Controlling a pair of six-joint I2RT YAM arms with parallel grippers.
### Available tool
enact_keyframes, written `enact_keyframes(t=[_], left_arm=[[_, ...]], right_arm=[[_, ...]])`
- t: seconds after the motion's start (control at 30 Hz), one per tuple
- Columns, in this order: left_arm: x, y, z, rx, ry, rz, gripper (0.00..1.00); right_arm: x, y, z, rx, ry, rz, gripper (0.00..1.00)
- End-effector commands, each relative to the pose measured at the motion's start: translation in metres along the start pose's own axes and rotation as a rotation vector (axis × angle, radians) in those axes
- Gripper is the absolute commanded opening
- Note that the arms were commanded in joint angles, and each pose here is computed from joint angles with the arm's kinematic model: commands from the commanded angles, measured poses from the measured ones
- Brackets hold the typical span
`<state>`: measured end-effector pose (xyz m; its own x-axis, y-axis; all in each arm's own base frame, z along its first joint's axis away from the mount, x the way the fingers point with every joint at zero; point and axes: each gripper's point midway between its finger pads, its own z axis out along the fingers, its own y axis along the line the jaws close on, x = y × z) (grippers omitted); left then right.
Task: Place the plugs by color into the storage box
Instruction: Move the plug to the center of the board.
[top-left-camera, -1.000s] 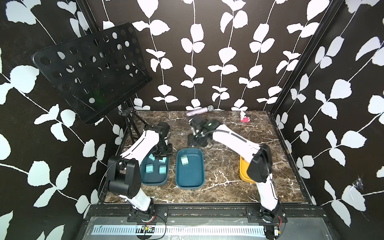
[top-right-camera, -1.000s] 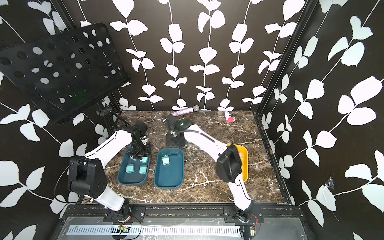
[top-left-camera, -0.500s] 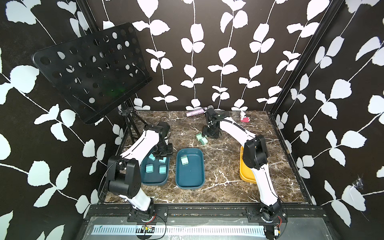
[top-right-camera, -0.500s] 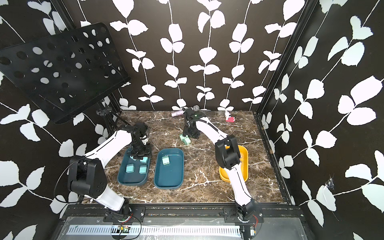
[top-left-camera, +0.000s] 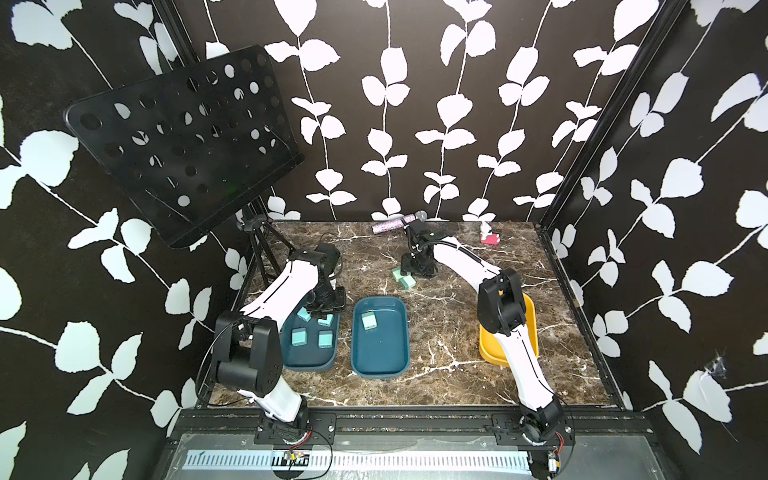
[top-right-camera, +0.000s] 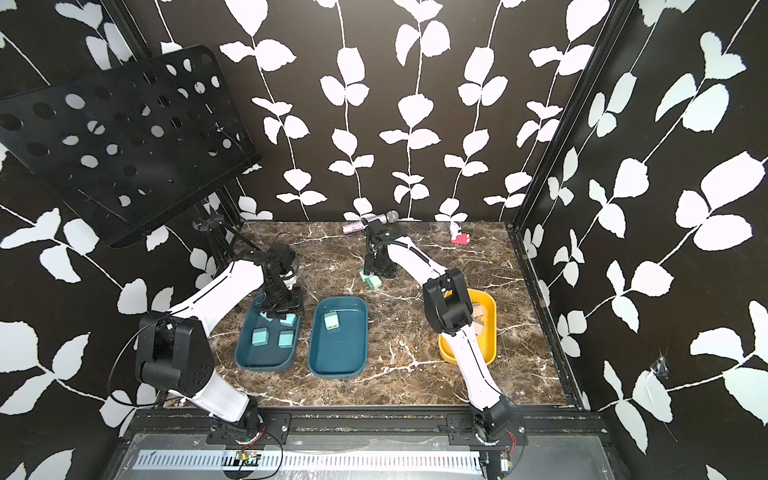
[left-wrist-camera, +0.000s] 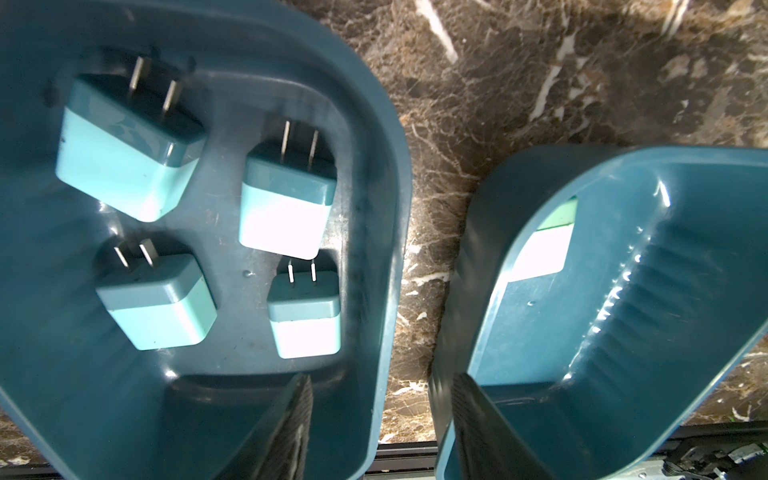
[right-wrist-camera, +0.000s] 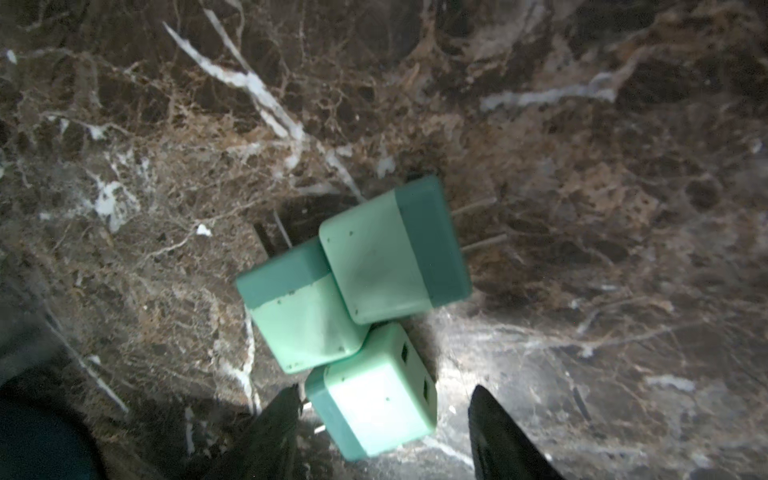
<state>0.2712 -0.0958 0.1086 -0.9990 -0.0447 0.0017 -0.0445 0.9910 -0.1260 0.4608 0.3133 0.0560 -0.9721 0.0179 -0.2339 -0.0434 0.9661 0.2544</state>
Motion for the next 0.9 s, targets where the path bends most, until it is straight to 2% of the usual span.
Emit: enact_keyframes(t=[0.0,0.33,0.6,0.87], left_arm=[[0.011,0.001,-0.006,0.008,0.003,0.014,0.56],[0.016,0.003,-0.007,0.007,0.006,0.027,0.56],[0.014,0.0,-0.003,0.021,0.007,0.021,0.56],[0.009,-0.003,-0.002,0.029,0.001,0.011,0.56]], right_arm=[[-0.004,-0.009,0.013,0.054,-0.009,0.022,0.63],[0.002,-0.031,0.014,0.16,-0.021,0.028,0.58],[0.024,-0.042,0.001,0.144,-0.029,0.032,0.52],[0.061,-0.063,-0.045,0.144,-0.053,0.046,0.52]])
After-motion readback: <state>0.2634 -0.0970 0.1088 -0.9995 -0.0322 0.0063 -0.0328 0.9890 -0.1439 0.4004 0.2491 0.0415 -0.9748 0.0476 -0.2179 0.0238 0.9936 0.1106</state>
